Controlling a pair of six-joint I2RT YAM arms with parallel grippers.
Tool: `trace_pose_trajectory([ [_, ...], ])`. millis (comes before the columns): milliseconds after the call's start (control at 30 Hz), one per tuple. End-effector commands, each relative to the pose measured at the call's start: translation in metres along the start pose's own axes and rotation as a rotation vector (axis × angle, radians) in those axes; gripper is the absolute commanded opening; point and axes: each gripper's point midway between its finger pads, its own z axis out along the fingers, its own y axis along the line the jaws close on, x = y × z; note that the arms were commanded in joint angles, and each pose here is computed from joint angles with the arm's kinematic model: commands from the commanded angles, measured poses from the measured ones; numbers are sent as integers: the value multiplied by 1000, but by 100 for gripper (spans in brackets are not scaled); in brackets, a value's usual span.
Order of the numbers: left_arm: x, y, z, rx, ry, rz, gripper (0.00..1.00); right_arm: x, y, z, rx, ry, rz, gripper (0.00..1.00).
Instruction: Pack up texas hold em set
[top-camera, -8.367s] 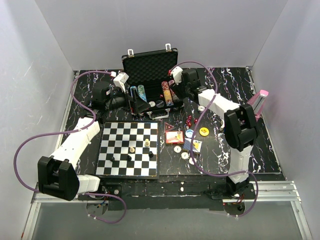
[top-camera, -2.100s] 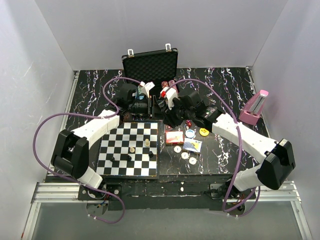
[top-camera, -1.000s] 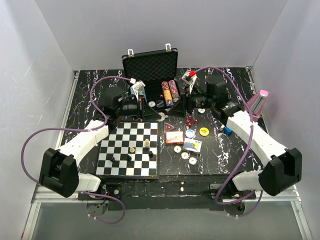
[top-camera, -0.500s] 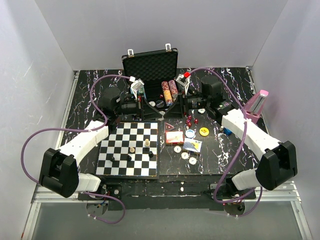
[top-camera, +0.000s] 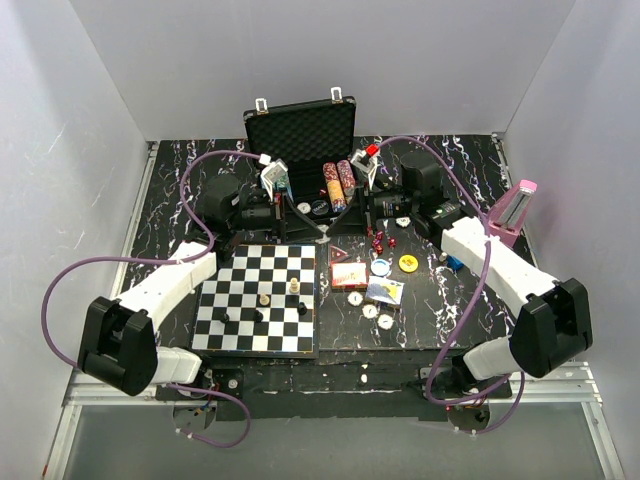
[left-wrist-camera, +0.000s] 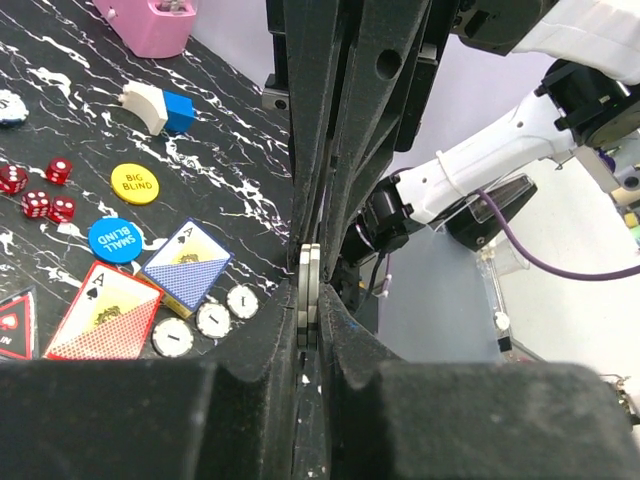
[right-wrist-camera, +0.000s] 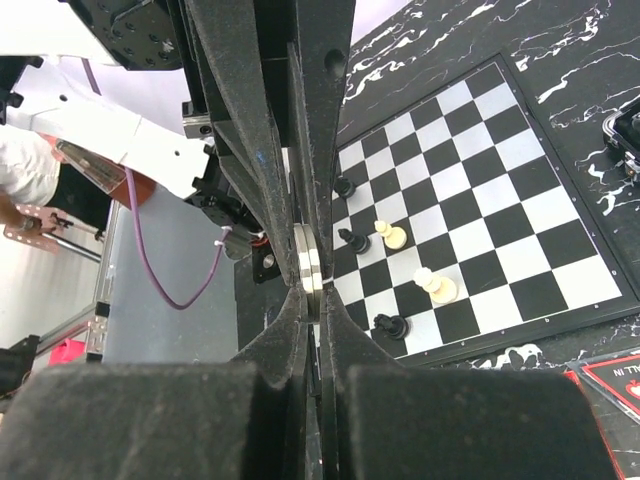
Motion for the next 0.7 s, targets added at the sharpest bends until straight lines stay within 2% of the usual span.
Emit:
trace_pose_trajectory([
  [0, -10, -6, -2, -26, -23, 48, 19, -10, 8, 4, -14, -42, -51, 1],
  [33, -10, -6, -2, -35, -21, 50, 25, -11, 6, 3, 6, -52, -50, 1],
  [67, -10, -4, -2, -45, -19, 50, 39, -10, 4, 2, 28, -60, -50, 1],
  [133, -12, 1, -3, -79, -28, 45, 77, -7, -1, 0, 63, -72, -45, 1],
  [167, -12, 3, -3, -92, -31, 45, 93, -5, -3, -1, 79, -76, -44, 1],
  [200, -13, 4, -3, -104, -34, 49, 98, -2, -5, -3, 98, -76, -41, 1],
  [333, -19, 12, -9, -185, -47, 84, 98, 2, -20, -16, 200, -85, -33, 1],
  [500, -35, 26, -33, -322, -118, 124, 98, 8, -52, -46, 424, -77, 20, 1],
  [667, -51, 30, -56, -405, -200, 172, 98, -6, -90, -72, 670, -11, -79, 1],
])
